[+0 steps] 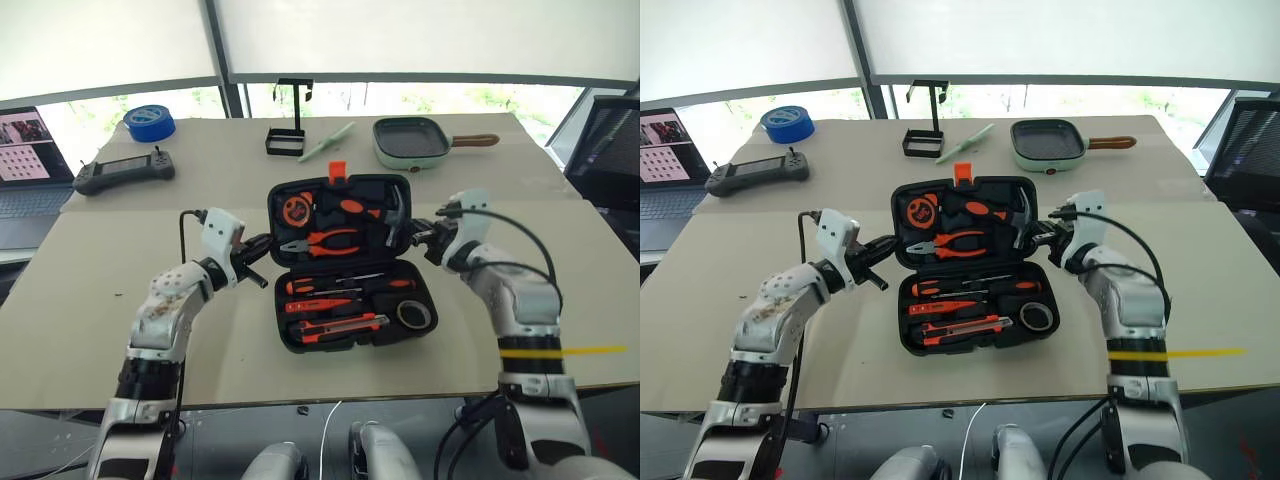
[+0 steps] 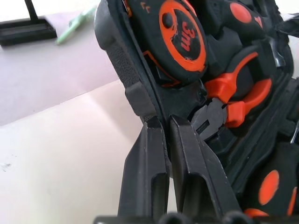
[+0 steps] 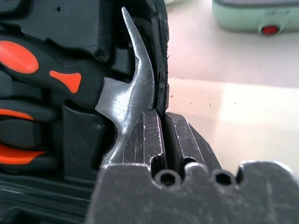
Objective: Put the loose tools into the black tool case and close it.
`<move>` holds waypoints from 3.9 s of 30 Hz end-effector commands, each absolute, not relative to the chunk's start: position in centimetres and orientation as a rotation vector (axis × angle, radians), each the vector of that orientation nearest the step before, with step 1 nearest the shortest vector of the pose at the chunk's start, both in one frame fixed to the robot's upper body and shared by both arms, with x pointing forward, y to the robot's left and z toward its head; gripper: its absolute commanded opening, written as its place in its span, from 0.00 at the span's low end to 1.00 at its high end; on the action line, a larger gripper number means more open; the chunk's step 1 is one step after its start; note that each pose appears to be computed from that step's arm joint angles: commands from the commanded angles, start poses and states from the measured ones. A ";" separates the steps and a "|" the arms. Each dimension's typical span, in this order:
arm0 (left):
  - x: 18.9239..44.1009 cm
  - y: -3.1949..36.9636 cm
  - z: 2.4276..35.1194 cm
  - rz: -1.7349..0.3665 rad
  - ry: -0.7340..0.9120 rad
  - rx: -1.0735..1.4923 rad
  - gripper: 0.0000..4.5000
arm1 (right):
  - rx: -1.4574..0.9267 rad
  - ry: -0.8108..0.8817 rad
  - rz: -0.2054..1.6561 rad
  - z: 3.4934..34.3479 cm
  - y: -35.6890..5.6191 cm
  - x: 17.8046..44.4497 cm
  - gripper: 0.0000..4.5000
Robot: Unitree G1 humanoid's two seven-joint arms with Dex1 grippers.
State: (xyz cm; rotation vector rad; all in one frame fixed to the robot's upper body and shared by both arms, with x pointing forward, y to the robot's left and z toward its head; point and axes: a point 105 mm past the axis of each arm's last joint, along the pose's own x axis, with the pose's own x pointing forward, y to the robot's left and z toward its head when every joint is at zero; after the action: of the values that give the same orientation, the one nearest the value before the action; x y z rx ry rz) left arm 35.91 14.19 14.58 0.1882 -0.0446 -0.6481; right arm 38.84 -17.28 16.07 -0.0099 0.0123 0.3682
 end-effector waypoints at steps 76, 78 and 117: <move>32.8 2.0 17.1 -1.555 -0.013 0.552 0.03 | -0.617 0.195 1.023 12.0 -18.3 27.6 0.00; 32.5 1.7 13.9 -1.593 0.058 0.668 0.03 | -0.628 0.202 1.047 11.9 -18.2 27.0 0.00; 32.2 2.4 10.4 -1.646 0.065 0.910 0.03 | -0.553 0.198 1.012 8.7 -13.6 26.8 0.00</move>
State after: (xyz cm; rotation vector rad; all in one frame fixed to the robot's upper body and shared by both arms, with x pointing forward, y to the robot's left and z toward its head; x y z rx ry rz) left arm 32.88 2.01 13.35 0.8958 -0.0616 -1.5962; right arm 26.19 -14.16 7.19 -0.5449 0.2643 1.0268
